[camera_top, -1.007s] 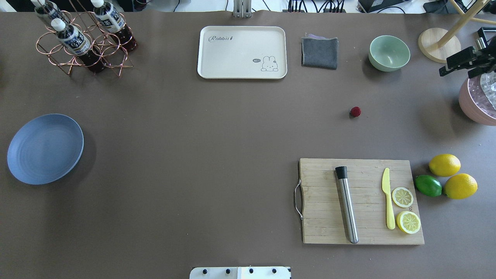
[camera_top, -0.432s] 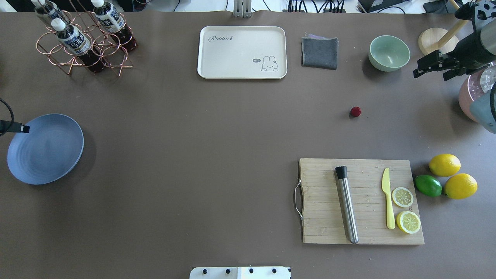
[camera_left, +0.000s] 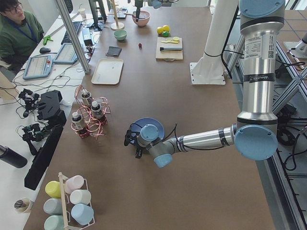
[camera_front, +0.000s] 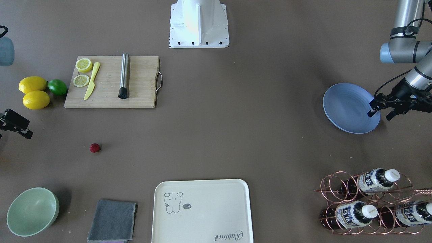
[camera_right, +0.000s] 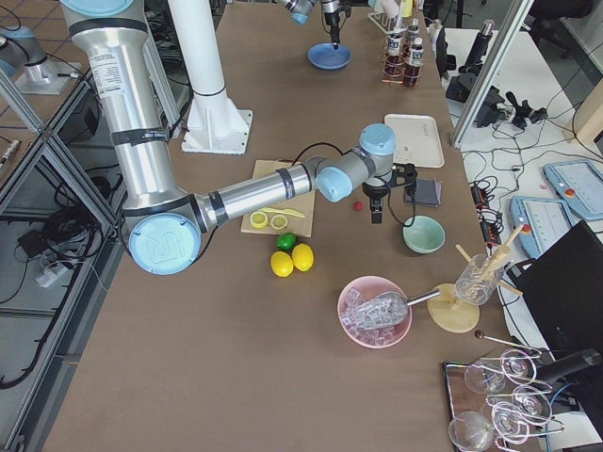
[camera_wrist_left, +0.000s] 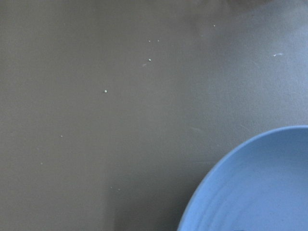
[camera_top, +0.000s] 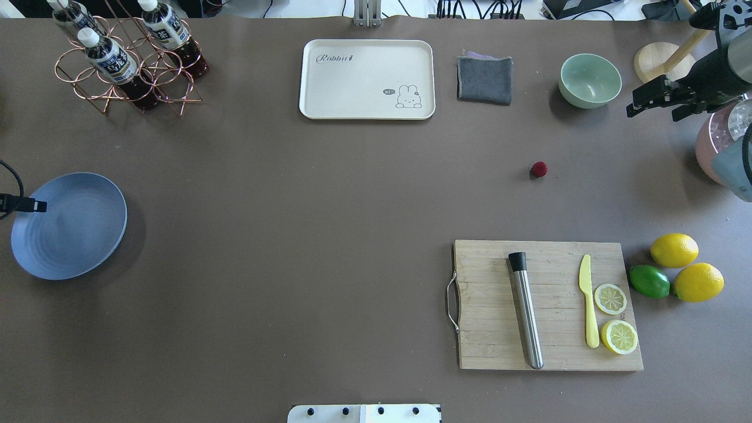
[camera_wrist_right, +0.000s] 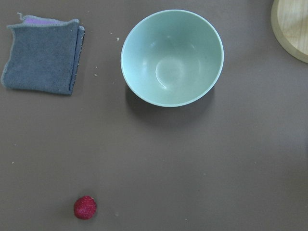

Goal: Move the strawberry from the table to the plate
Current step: 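Move the left gripper to the blue plate while the right gripper approaches the strawberry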

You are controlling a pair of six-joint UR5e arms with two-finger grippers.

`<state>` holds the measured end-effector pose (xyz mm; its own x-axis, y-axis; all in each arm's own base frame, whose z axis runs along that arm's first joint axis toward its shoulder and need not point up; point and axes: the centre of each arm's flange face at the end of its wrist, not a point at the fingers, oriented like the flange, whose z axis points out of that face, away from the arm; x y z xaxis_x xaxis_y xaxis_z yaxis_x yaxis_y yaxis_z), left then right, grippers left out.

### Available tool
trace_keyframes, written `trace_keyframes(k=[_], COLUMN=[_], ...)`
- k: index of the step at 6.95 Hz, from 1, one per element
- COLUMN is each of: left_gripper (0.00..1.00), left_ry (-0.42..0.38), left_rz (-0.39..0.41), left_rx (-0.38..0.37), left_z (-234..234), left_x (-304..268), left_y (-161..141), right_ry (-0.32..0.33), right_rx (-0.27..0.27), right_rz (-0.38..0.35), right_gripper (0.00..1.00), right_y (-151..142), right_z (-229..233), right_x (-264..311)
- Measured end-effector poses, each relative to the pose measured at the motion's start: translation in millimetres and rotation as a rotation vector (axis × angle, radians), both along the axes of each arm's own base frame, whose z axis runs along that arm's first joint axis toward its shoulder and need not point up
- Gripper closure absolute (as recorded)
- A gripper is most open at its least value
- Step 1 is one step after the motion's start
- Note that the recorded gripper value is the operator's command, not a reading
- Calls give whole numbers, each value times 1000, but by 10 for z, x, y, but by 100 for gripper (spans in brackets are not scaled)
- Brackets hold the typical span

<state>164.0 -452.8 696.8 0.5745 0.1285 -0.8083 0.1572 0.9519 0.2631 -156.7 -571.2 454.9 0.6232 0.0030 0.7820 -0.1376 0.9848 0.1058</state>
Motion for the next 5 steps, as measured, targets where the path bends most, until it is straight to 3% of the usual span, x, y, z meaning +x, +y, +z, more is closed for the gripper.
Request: trace_keyframes(k=[3,5], left_gripper=[100,100], left_ry=[8,54], left_rz=[3,37], left_rx=[-9,-59], left_z=[-12,-92], left_x=[20,105], left_y=[22,34], right_ry=[0,2], right_rx=[1,7], right_rz=[0,2], right_gripper=[0,0], right_y=[3,7], right_z=[-1,-16], right_x=[1,6])
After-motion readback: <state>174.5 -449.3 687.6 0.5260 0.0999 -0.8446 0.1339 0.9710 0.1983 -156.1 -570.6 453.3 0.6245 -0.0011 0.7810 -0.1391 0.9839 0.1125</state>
